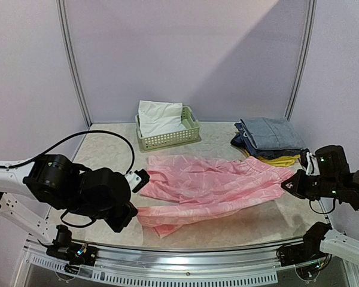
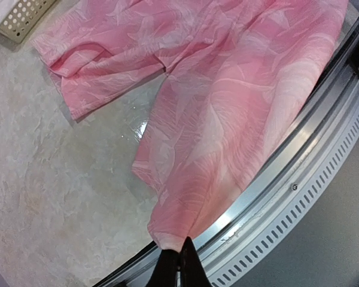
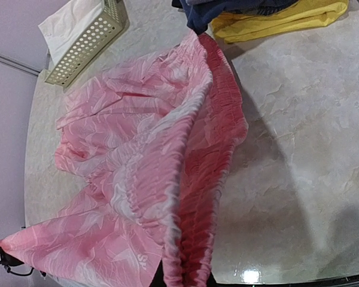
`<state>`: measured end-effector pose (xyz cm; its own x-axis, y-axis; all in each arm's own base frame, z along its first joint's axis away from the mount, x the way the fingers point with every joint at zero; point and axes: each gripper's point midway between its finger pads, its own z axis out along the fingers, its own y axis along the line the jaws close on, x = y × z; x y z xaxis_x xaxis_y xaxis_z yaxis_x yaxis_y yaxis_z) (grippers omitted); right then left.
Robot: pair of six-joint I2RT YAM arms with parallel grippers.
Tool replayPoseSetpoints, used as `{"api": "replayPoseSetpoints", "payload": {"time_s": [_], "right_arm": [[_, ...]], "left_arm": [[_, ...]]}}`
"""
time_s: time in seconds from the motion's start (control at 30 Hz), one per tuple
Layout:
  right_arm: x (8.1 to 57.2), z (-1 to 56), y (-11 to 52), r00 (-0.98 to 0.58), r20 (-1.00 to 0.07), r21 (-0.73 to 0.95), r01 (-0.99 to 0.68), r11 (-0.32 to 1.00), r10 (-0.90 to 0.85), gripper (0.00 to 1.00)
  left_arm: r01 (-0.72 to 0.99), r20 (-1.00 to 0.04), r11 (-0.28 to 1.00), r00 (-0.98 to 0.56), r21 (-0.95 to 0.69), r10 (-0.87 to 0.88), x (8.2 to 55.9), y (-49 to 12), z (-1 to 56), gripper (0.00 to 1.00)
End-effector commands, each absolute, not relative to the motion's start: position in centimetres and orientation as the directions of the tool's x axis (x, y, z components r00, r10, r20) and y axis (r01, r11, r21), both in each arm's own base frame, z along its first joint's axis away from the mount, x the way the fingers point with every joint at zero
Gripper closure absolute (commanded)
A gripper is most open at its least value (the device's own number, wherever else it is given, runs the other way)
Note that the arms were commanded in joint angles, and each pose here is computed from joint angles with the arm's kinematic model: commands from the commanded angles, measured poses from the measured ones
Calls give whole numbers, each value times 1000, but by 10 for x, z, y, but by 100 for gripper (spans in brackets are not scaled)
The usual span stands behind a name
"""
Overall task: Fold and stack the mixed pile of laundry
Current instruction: Pick up the flattened shorts from the center of the board, then fold the flattened shorts at the center of the board.
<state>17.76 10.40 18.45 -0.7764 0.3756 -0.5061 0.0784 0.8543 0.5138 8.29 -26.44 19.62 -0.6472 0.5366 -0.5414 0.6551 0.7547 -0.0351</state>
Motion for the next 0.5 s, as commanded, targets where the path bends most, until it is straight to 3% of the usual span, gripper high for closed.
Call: {"api": "replayPoseSetpoints", "payload": {"time_s": [0.0,0.2,0.47], "right_arm": [[195,179,98,-751,-538,463,115,879,382,100],[215,213,87,-639,-632,470,134,872,439,100],[249,226,81,-613,-689,336,201,920,386,100]], "left_arm": [[648,-558,760,-615,46,558,96,-259,200,100],[600,-633,797,-590,72,501,125,-262,230,100],[524,-630,848,-633,80,451,176,-256,235,100]]}}
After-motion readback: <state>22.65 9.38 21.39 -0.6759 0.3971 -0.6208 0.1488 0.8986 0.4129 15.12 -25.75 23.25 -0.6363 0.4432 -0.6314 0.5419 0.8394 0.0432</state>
